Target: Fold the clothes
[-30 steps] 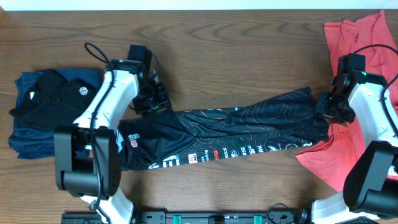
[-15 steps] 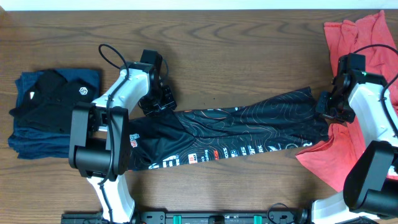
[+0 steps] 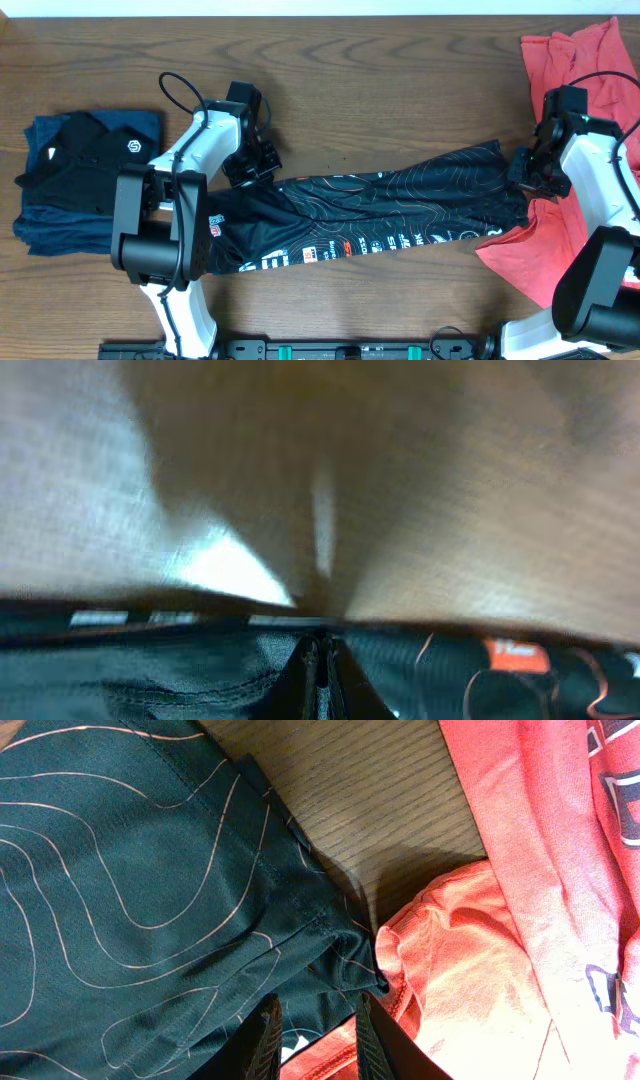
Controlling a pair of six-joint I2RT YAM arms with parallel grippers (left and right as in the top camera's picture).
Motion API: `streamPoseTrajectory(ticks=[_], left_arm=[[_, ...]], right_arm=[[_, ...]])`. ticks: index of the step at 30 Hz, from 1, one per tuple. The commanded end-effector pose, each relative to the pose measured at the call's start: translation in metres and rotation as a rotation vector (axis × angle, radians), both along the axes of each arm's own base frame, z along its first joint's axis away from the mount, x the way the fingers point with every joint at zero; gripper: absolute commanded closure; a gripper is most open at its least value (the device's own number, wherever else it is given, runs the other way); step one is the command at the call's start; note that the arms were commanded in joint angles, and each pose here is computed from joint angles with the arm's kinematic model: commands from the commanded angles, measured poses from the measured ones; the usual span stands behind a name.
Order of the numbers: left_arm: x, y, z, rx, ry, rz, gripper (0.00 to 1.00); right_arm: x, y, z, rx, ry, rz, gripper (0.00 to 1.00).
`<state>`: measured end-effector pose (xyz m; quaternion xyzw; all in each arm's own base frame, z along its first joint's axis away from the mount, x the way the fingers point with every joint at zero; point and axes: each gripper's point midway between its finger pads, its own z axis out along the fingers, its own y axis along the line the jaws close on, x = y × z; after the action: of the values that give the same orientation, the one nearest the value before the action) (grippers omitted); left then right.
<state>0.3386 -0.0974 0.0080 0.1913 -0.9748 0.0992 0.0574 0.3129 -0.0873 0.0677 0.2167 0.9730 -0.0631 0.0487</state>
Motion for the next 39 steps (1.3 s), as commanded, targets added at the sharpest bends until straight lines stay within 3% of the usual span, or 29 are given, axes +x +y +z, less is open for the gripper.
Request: streamPoseTrajectory(ticks=[1, 7, 19, 24, 32, 34, 35, 39], left_arm=[[0.0, -0.001, 0.03, -0.016, -0.054, -0.043, 0.94], [-0.032, -0.024, 0.063, -0.085, -0.048, -0.217, 0.94], [-0.077, -0.107, 0.063, -0.089, -0.045, -0.503, 0.94], [-0.075, -0.103, 0.059, 0.017, -0.063, -0.48, 0.94], [-0.069, -0.108, 0.059, 0.008, -0.088, -0.457, 0.93], [-0.068, -0.109, 0.059, 0.006, -0.094, -0.459, 0.56], [-0.068, -0.109, 0.059, 0.006, -0.094, -0.459, 0.46], [-0.067, -0.109, 0.059, 0.005, -0.099, -0.459, 0.41]], right_arm=[[0.001, -0.004, 0.006, -0.003, -0.023, -0.014, 0.76], [0.001, -0.004, 0.006, -0.004, -0.024, -0.014, 0.76], [0.001, -0.004, 0.006, -0.003, -0.021, -0.014, 0.76], [0.001, -0.004, 0.006, -0.002, -0.02, -0.014, 0.76], [0.0, -0.004, 0.006, -0.002, -0.02, -0.014, 0.76], [0.0, -0.003, 0.006, -0.002, -0.02, -0.014, 0.76], [0.0, -0.003, 0.006, -0.002, -0.019, -0.014, 0.76], [0.0, 0.001, 0.006, 0.024, -0.02, -0.011, 0.72]])
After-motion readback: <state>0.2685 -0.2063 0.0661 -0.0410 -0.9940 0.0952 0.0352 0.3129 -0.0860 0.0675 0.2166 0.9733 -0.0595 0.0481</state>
